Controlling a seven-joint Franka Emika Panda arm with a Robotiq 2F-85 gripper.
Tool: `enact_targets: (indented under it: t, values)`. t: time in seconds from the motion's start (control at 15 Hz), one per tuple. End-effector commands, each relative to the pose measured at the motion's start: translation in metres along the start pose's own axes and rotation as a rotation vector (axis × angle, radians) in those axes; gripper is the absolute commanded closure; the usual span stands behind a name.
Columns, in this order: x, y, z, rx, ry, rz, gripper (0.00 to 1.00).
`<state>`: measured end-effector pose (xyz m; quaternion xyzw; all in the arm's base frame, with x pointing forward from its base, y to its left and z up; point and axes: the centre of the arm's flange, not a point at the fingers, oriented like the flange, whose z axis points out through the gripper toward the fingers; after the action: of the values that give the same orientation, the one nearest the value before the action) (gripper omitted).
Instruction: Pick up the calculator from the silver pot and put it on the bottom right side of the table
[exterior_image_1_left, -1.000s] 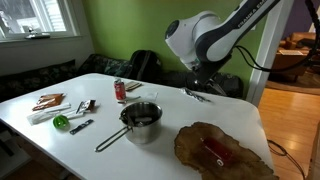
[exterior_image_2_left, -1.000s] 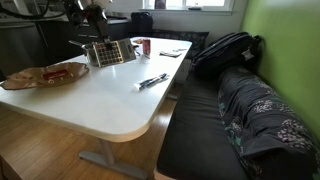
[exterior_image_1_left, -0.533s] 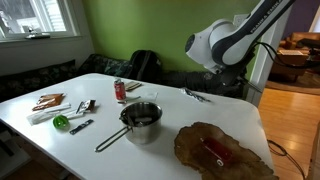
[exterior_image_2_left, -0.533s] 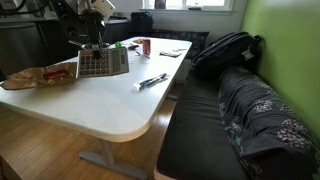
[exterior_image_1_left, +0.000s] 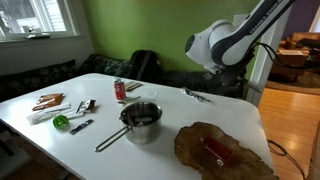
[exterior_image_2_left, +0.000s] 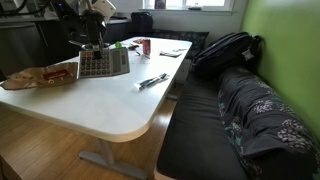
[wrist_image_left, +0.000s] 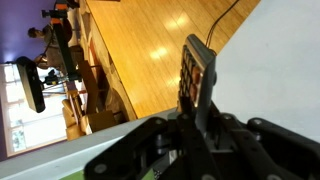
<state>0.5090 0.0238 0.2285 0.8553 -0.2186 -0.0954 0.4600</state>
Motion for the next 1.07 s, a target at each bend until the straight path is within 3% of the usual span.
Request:
enact_targets:
  t: [0.0, 0.47, 1.0]
  values:
    - [0.015, -0.019, 0.039, -0.014, -0.003, 0.012, 0.96]
    - [0.033, -0.053, 0.102, -0.025, 0.008, -0.010, 0.96]
    - [0.046, -0.103, 0.104, -0.058, 0.035, -0.037, 0.96]
